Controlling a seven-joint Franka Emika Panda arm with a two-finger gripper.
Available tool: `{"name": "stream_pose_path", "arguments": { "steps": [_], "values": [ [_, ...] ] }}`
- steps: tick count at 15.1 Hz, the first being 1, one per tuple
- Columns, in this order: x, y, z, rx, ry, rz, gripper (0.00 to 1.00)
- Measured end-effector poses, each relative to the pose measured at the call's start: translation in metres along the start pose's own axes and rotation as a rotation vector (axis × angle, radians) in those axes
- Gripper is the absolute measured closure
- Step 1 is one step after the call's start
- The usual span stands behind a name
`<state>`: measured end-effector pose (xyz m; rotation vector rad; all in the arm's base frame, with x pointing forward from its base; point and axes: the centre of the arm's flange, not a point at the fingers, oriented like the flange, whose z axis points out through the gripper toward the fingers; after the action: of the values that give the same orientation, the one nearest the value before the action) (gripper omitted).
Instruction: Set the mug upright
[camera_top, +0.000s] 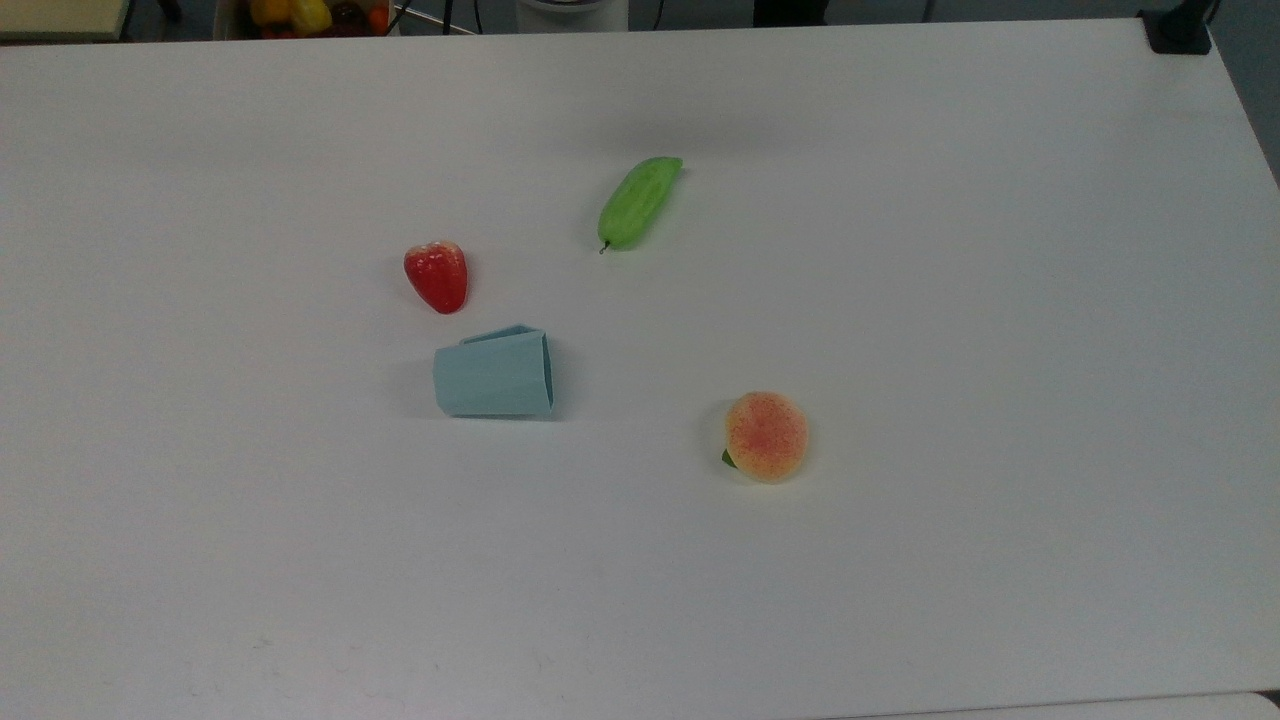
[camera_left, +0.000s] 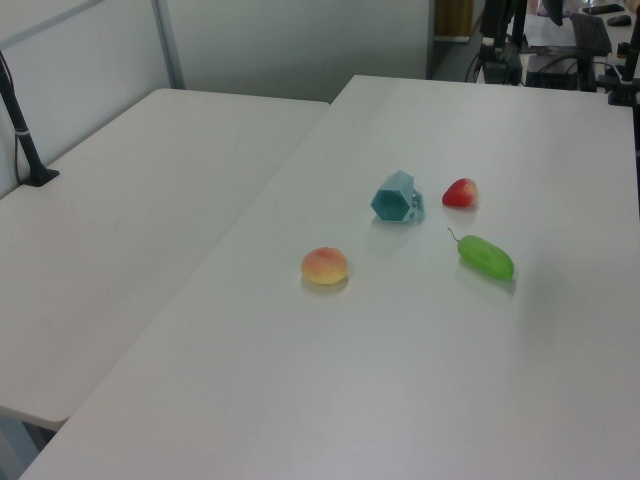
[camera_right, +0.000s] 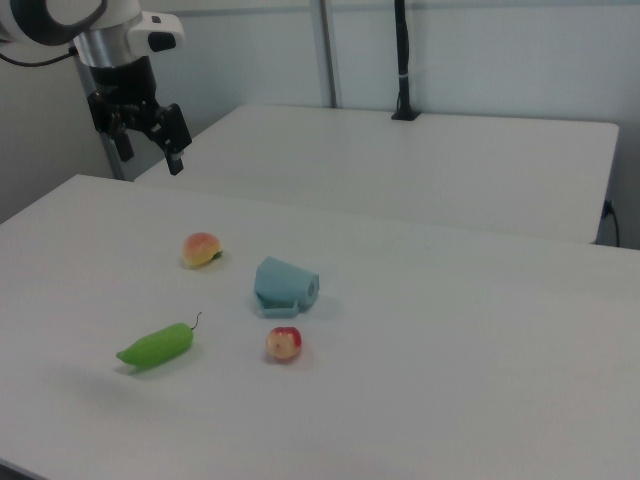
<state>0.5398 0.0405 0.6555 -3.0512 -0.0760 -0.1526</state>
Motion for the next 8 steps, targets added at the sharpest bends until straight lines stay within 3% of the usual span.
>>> {"name": "stream_pose_path", "arguments": {
  "steps": [8],
  "values": [
    [0.0001,-0.0029,0.0008,0.001,-0.001,-0.014,0.0]
  ]
}}
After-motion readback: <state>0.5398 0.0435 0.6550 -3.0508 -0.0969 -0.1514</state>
